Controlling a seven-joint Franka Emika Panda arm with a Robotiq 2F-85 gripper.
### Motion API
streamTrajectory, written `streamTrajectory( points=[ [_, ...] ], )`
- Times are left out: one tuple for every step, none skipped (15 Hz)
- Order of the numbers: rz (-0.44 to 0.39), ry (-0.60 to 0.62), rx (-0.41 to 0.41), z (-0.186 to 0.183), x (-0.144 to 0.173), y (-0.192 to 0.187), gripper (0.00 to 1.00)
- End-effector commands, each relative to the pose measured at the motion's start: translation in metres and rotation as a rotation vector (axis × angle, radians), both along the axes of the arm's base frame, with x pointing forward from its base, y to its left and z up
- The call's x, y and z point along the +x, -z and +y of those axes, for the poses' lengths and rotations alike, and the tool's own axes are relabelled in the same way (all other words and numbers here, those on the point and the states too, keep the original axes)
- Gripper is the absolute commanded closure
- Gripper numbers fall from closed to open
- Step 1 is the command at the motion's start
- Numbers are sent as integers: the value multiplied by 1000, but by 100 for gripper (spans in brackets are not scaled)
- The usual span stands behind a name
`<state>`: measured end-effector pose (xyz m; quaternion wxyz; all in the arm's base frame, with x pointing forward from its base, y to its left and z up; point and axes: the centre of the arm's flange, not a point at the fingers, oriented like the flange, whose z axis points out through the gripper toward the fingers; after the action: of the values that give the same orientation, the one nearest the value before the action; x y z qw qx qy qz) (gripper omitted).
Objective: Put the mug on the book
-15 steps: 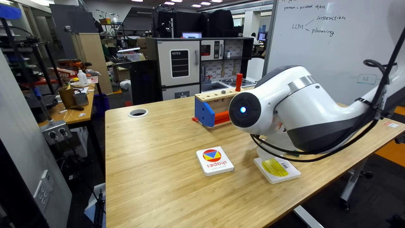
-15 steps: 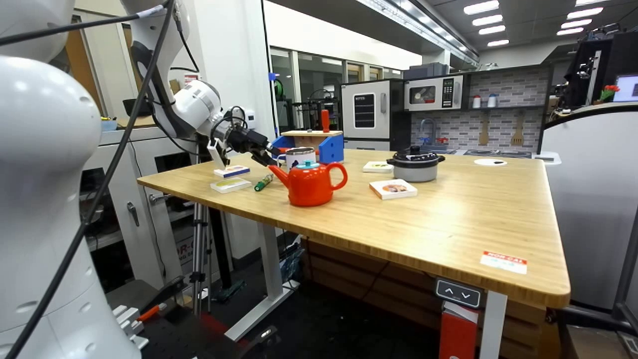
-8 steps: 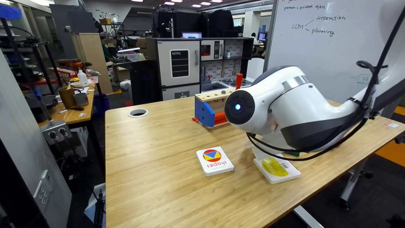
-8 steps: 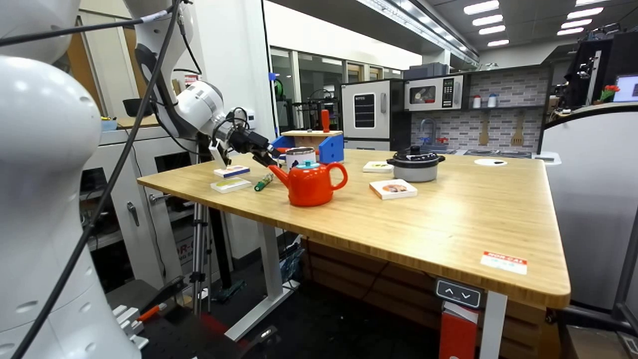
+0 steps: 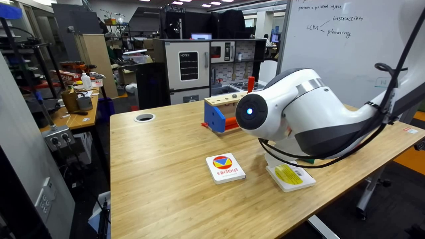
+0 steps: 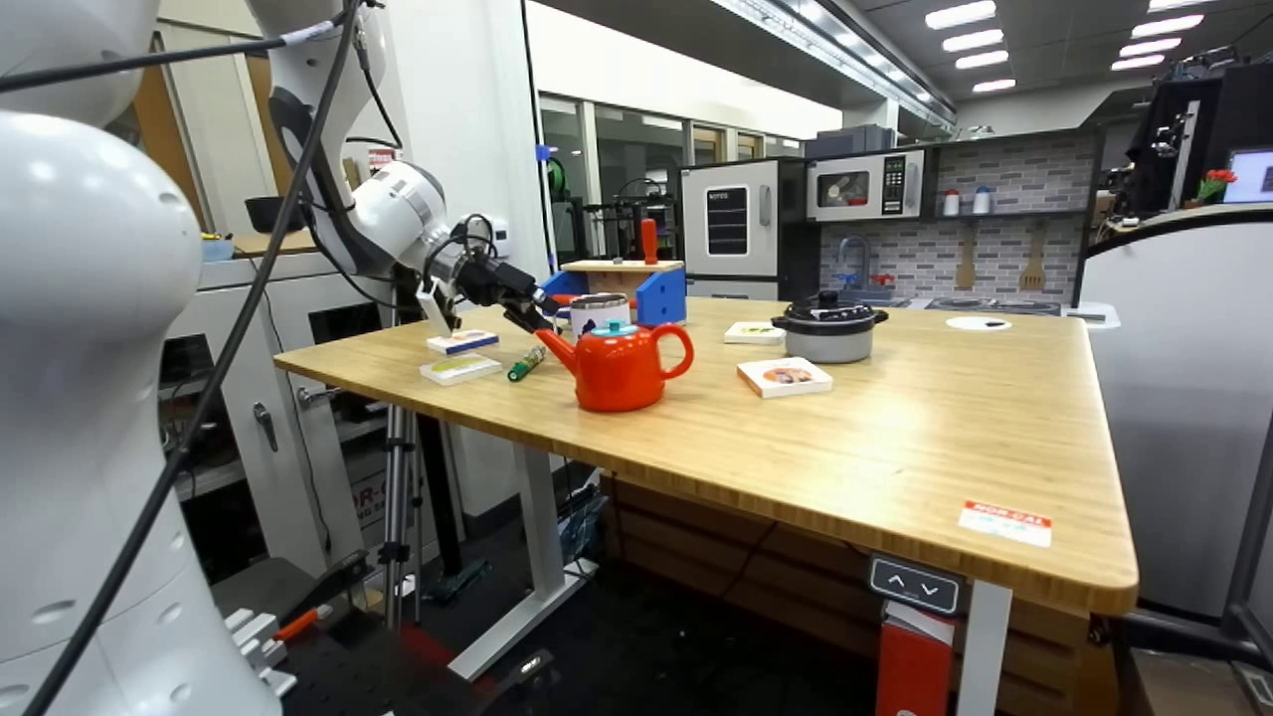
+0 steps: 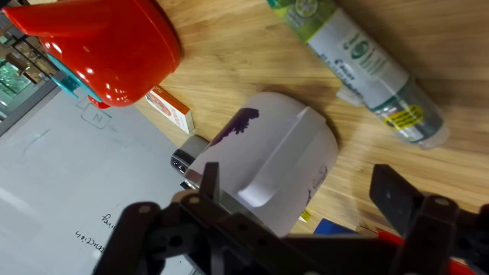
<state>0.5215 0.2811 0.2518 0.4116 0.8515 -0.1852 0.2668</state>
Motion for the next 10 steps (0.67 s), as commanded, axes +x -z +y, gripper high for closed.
streamTrajectory(
  points=[
    [4, 4, -6, -1, 2, 0, 0],
    [7, 8, -15, -1, 3, -1, 0],
    [8, 8, -15, -2, 4, -1, 0],
    [8, 9, -12, -2, 5, -2, 0],
    [10, 11, -13, -3, 6, -2, 0],
    [11, 13, -10, -4, 7, -2, 6],
    [12, 15, -9, -5, 7, -2, 11],
    [12, 16, -6, -5, 8, -1, 31],
    [16, 18, -4, -5, 9, -1, 32],
    [14, 18, -4, -5, 10, -1, 39]
  ],
)
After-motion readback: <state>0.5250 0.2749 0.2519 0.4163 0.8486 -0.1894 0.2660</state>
